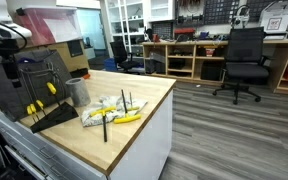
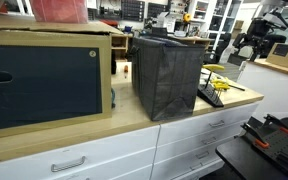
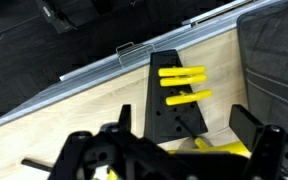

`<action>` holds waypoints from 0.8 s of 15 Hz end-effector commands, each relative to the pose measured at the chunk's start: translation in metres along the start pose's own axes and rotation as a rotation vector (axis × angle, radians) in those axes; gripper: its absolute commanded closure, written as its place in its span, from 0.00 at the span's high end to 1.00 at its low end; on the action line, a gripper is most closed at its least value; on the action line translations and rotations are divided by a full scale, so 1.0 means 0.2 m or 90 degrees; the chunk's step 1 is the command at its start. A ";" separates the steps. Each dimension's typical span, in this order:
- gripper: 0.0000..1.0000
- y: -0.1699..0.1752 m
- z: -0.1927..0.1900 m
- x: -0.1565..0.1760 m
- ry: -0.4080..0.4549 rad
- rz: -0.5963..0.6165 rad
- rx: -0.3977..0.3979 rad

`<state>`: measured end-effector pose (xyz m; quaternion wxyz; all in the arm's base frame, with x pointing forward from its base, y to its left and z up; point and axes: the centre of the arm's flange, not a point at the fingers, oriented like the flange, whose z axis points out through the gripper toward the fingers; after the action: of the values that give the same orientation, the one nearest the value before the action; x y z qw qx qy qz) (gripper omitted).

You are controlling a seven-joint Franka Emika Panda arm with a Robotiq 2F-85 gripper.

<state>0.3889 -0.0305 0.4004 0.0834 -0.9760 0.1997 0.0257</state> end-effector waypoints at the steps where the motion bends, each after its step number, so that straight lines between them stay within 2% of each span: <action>1: 1.00 0.18 0.01 0.20 0.002 0.076 -0.014; 6: 1.00 0.45 0.03 0.44 0.003 0.163 -0.027; 12: 1.00 0.58 0.02 0.74 0.008 0.124 -0.083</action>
<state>0.4446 -0.1729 0.3655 0.0393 -0.9485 0.3114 0.0419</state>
